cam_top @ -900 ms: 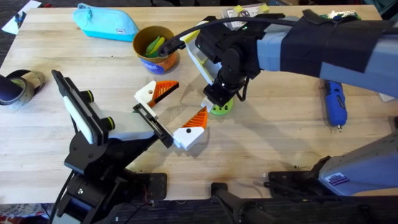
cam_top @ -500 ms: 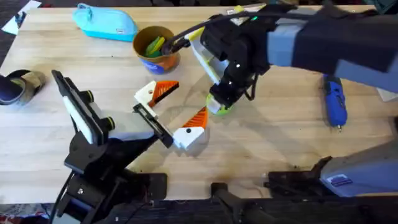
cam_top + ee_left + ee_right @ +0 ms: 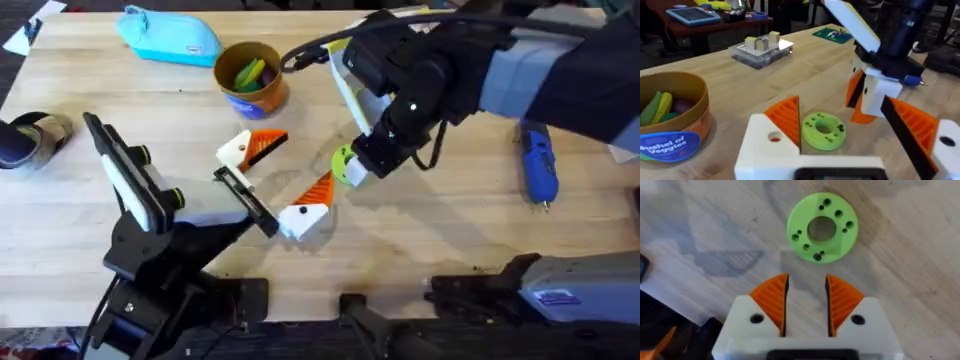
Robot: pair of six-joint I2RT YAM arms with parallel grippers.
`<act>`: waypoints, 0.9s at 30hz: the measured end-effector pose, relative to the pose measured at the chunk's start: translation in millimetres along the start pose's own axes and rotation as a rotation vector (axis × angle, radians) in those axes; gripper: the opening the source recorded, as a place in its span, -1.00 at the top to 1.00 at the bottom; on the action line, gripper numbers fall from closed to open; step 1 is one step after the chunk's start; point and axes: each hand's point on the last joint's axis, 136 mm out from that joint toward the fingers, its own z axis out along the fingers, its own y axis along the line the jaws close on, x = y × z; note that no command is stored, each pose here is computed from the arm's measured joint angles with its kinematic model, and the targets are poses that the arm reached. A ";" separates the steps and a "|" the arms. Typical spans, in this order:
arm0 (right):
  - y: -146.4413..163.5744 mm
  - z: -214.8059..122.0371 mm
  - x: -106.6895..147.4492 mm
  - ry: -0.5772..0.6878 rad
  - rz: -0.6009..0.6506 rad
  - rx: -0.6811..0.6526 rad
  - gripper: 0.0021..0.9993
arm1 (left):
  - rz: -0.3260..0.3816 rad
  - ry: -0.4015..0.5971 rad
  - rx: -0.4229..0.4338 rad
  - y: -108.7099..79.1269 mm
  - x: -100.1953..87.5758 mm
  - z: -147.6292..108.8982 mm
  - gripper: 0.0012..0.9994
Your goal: Pick up the gripper from the table and insert it into the empty holder that is missing its gripper. Then pick up a screw, insert it into the mounting hole, and use the screwdriver to tighten it. Finally, clean up the table by picking up the vegetable and placing it into the bucket.
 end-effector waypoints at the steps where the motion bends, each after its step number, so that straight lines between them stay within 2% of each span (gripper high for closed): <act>1: 0.1 3.7 -2.0 -0.012 0.004 -0.001 0.17 | 0.000 0.000 0.000 0.0 0.0 0.0 -0.98; 5: 0.0 19.1 -7.9 -0.044 0.021 -0.003 0.17 | 0.000 0.000 0.000 0.0 0.0 0.0 -0.98; 13: -2.1 42.9 -5.0 0.011 0.042 0.001 0.17 | 0.000 0.000 0.000 0.0 0.0 0.0 -0.98; 24: -2.6 50.0 -5.5 0.024 0.044 0.002 0.17 | 0.000 0.000 0.000 0.0 0.0 0.0 -0.98; 25: -2.6 49.9 -5.5 0.024 0.044 0.002 0.19 | 0.000 0.000 0.000 0.0 0.0 0.0 -0.98; 26: -2.7 49.9 -5.6 0.024 0.045 0.002 0.30 | 0.000 0.000 0.000 0.0 0.1 0.0 -0.98; 27: -2.8 50.0 -5.5 0.024 0.045 0.003 0.51 | 0.000 0.000 0.000 0.0 0.0 0.0 -0.98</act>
